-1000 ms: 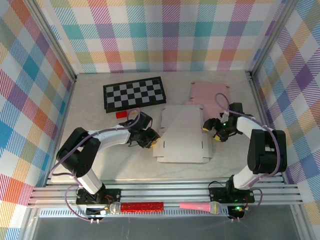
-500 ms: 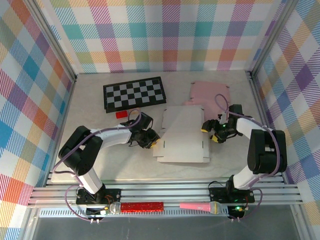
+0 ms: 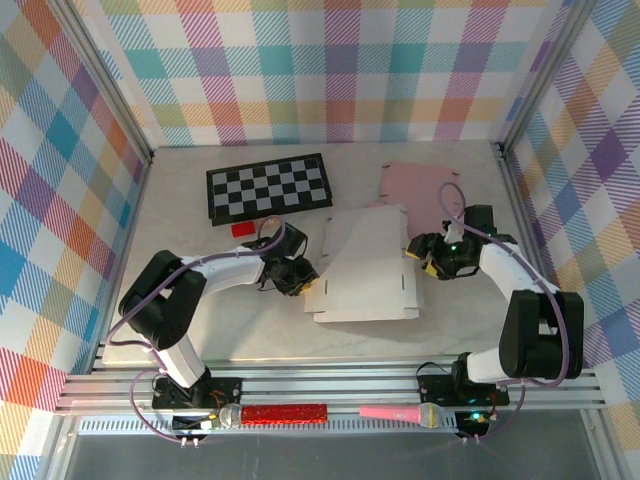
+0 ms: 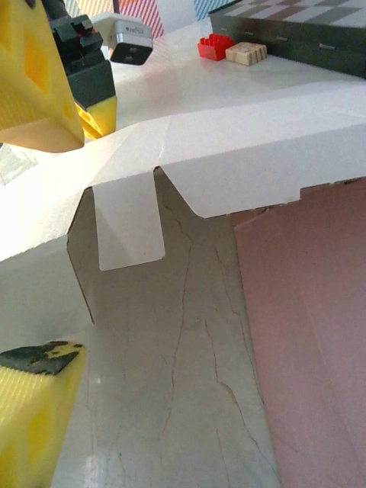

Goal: Fold the paper box

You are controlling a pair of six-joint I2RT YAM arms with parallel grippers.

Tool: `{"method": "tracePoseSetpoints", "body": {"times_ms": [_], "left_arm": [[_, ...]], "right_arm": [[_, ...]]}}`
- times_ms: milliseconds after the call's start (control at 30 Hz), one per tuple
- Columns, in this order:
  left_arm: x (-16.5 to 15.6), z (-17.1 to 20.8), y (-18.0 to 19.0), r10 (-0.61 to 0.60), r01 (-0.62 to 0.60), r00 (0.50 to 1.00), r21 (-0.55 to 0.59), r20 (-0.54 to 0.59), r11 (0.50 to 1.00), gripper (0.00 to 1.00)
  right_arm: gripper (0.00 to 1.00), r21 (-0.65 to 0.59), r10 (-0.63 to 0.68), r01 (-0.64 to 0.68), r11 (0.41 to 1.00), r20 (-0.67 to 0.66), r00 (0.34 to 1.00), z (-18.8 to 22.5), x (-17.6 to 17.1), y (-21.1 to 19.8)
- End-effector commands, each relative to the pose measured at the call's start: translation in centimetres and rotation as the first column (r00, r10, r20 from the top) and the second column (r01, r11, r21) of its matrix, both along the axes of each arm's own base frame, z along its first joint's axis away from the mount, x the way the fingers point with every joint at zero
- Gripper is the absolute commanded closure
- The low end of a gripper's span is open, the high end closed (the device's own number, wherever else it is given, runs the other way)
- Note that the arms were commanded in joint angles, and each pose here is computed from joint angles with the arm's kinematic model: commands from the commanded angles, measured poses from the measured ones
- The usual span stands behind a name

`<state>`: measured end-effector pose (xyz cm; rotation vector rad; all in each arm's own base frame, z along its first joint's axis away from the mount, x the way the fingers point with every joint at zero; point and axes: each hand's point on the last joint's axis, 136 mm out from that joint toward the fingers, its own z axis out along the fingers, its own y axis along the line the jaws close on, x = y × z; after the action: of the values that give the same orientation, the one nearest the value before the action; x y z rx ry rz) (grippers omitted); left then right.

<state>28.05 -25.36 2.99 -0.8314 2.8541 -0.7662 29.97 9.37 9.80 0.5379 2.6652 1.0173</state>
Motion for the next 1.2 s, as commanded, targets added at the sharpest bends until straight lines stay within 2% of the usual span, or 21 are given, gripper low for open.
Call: {"method": "tracePoseSetpoints", "body": {"times_ms": [0,200,333,400,567,733,933,1167], "left_arm": [[-0.4,-0.9,1.6,-0.007,0.009,1.000,0.089,-0.030,0.996,0.73],[-0.2,-0.9,1.6,-0.011,0.014,0.999,0.088,-0.031,0.996,0.73],[-0.2,-0.4,1.6,-0.018,0.020,1.000,0.086,-0.019,0.996,0.73],[-0.1,0.0,1.5,-0.027,0.027,1.000,0.080,-0.011,0.996,0.73],[0.2,0.9,1.2,-0.035,0.034,0.999,0.065,0.012,0.997,0.72],[-0.1,0.3,1.3,-0.037,0.038,0.999,0.070,-0.004,0.997,0.71],[0.0,0.3,1.7,-0.040,0.040,0.999,0.095,-0.001,0.995,0.71],[0.0,-0.2,1.9,-0.045,0.045,0.999,0.116,-0.010,0.992,0.71]], "right_arm": [[0.36,0.006,-0.019,0.019,1.000,0.026,0.999,2.2,0.2,0.4],[0.39,-0.008,0.014,-0.014,1.000,0.034,0.999,2.6,0.4,1.2],[0.41,-0.099,0.111,-0.111,0.989,-0.001,0.994,0.7,0.4,0.5],[0.42,-0.076,0.141,-0.142,0.987,-0.007,0.990,0.6,0.7,1.0],[0.43,-0.069,0.094,-0.091,0.993,0.035,0.995,1.4,1.8,1.1],[0.44,-0.049,0.095,-0.092,0.995,0.055,0.994,2.4,2.1,1.5],[0.45,-0.021,0.099,-0.098,0.995,0.076,0.992,4.5,0.9,1.9],[0.48,0.023,0.114,-0.116,0.993,0.090,0.989,6.9,-2.0,3.4]]}}
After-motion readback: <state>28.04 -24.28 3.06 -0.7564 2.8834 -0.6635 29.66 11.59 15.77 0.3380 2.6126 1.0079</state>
